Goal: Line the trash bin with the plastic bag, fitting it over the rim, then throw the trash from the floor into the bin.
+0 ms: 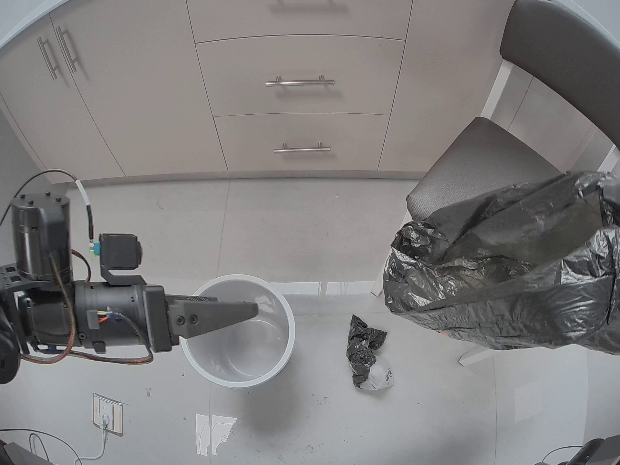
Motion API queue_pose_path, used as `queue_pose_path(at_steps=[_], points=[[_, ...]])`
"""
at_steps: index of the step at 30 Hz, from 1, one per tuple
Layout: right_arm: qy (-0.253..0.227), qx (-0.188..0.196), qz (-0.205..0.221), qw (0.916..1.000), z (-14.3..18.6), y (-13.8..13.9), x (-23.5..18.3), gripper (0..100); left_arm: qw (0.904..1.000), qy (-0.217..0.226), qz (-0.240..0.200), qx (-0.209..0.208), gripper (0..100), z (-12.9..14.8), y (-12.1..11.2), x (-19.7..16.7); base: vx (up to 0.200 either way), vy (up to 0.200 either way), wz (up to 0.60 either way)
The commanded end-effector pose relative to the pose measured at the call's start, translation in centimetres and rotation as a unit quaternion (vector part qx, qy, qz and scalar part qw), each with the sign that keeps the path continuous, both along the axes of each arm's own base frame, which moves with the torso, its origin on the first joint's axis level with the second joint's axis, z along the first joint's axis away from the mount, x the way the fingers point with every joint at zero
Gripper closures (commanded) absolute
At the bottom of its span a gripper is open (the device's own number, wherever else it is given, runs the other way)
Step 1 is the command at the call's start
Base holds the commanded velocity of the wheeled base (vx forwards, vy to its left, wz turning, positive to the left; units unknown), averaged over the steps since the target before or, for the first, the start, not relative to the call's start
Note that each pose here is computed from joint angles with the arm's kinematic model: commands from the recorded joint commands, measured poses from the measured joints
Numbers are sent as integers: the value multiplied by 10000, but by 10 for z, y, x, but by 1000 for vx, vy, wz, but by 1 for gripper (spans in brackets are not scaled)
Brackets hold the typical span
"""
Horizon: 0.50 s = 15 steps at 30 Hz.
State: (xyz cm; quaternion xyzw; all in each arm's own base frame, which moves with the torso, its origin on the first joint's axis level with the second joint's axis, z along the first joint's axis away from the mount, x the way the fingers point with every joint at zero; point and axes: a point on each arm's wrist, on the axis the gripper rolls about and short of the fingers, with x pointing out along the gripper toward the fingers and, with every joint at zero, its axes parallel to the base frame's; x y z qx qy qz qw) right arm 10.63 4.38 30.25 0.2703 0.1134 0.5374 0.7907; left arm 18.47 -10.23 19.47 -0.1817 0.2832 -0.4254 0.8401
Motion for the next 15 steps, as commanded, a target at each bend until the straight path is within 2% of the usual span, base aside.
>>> queue_pose_path(at_steps=[1,7,15], points=[[-51,119,113,9999,16,3,2,100,9987,495,-57,127,0,-29,-16,30,0,0,0],[-80,131,414,9990,20,9,1,100,9984,533,-154,53,0,-40,-28,45,0,0,0],[-62,127,681,9976,24,18,7,100,9942,713,3,-803,0,-23,-46,66,0,0,0]])
